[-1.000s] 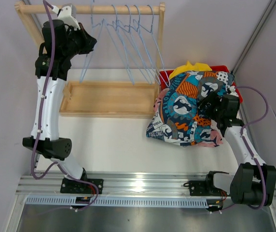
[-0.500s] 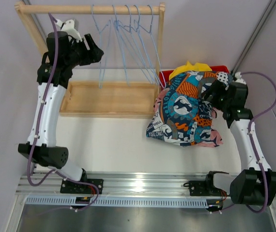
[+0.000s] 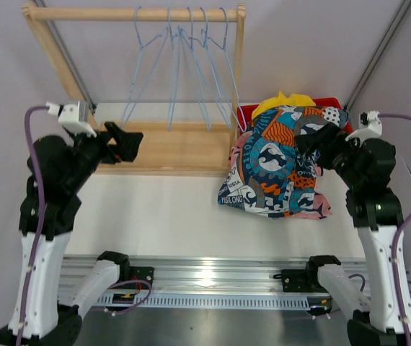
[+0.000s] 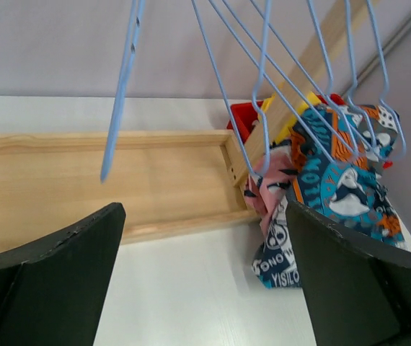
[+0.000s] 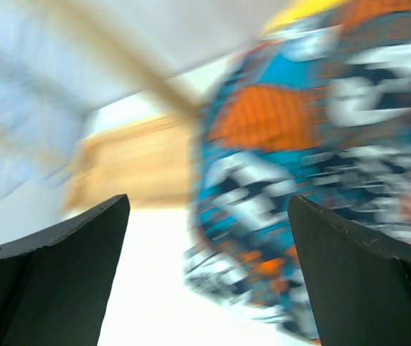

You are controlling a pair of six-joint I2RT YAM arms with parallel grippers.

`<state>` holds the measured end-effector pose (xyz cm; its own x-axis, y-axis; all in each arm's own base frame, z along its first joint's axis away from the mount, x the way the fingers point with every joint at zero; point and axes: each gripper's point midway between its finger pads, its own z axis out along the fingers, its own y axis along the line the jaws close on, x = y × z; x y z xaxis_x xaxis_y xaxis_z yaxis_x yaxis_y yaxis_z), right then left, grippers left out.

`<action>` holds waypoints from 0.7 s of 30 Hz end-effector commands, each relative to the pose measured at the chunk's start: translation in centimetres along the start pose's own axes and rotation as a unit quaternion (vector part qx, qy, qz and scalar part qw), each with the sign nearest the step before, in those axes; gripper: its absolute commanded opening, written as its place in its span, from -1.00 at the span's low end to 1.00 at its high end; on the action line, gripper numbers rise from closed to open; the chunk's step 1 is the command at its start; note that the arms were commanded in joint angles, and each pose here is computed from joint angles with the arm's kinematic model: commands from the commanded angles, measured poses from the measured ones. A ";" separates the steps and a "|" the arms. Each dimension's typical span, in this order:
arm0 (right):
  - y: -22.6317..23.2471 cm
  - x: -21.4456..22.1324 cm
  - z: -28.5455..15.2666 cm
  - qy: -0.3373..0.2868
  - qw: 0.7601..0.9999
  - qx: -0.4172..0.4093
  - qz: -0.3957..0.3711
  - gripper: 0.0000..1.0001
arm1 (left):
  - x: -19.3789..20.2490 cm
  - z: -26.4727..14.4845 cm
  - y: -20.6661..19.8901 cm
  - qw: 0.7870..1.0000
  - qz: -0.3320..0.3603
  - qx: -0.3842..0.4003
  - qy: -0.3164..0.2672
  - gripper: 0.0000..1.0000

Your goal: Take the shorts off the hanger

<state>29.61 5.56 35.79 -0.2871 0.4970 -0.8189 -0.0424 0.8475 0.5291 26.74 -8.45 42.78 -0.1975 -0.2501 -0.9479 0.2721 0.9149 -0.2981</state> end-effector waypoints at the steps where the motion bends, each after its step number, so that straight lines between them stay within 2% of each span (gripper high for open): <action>1: 7.3 1.4 -5.9 0.006 0.985 -0.175 -0.002 0.99 | 2.7 -2.3 0.5 1.000 0.014 -0.005 0.003 0.98; 8: 13.2 1.8 -14.2 0.007 0.938 -0.347 -0.008 0.99 | 4.4 -7.9 -0.7 0.999 0.017 0.030 -0.037 0.99; 13: 14.7 1.1 -17.2 -0.027 0.915 -0.403 -0.026 0.99 | 4.2 -10.0 -0.8 0.997 0.025 0.031 -0.064 0.99; 21: 14.9 0.9 -17.1 -0.034 0.912 -0.409 -0.025 0.99 | 4.0 -10.5 -0.5 0.997 0.033 0.021 -0.069 0.98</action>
<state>12.78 15.03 45.91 -0.2185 0.4916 -0.8429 -0.7277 0.4934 0.4764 15.88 -6.79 40.18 -0.0611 -0.2488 -0.9666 0.3272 0.9099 -0.2549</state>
